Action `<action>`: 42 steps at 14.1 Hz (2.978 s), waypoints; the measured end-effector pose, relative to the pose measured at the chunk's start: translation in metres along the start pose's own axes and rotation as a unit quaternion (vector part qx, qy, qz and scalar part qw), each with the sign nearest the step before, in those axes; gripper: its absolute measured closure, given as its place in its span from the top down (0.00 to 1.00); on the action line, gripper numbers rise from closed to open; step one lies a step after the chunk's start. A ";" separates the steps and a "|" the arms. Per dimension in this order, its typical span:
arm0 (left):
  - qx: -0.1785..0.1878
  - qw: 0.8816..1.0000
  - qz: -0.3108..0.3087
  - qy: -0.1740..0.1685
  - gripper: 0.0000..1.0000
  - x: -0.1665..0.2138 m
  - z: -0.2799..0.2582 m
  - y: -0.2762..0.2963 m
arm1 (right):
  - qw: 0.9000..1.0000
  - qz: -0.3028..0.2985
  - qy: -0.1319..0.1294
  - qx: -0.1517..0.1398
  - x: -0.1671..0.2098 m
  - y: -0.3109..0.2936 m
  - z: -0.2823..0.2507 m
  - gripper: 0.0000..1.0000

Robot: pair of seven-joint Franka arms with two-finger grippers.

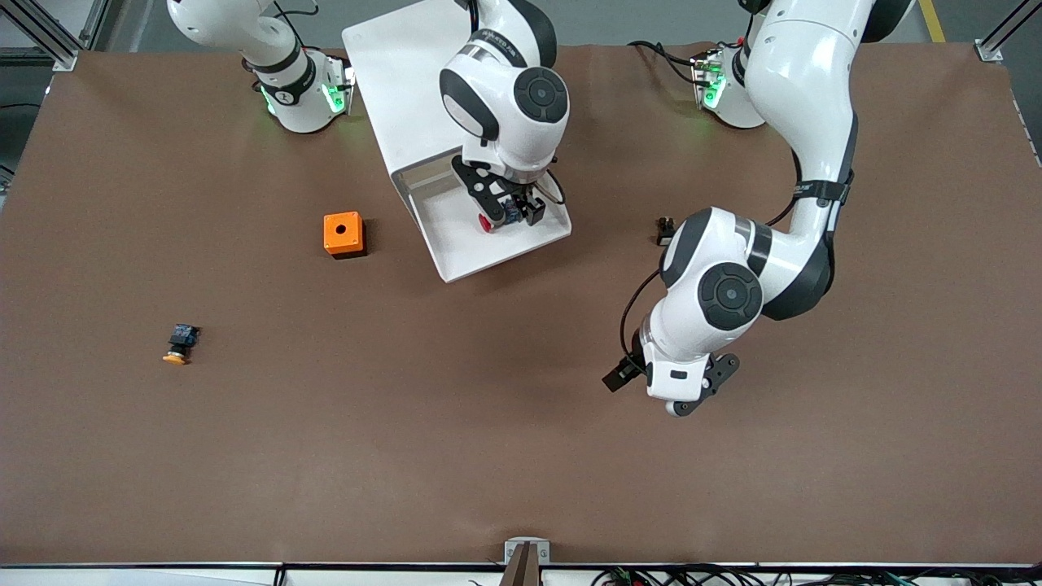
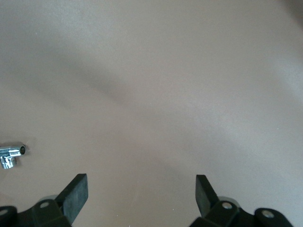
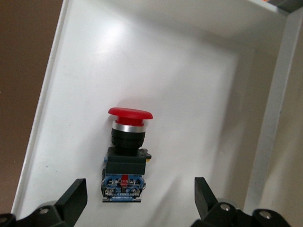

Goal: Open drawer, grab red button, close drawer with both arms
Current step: 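Lower the right gripper and grasp the red push button, then lift the red button with the right gripper while the left gripper closes the drawer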

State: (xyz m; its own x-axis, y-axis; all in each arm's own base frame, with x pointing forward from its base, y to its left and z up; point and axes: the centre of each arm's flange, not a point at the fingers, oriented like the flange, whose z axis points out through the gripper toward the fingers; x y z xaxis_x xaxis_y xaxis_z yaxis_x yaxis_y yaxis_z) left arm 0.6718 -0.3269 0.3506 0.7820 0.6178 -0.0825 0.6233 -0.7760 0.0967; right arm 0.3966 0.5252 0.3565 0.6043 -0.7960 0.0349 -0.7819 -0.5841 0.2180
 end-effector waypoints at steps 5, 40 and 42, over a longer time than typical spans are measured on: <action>-0.002 1.000 0.006 0.001 1.00 -0.001 -0.005 0.000 | 1.000 0.005 -0.002 0.012 0.004 -0.004 -0.002 1.00; 0.001 0.999 0.033 -0.003 1.00 0.008 -0.008 -0.012 | 0.998 0.044 -0.038 0.037 0.029 -0.027 -0.035 0.43; -0.001 0.999 0.035 -0.003 1.00 0.005 -0.010 -0.010 | 0.997 0.055 -0.042 0.041 0.047 -0.030 -0.056 0.43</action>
State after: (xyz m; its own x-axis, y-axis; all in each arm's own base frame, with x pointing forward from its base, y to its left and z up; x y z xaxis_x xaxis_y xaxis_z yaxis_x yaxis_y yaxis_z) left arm 0.6692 -0.3148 0.3590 0.8241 0.5604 -0.0822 0.5664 -0.8175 0.1045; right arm 0.4569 0.5140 0.4064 0.5014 -0.8648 -0.0274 -0.8552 -0.5001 0.1358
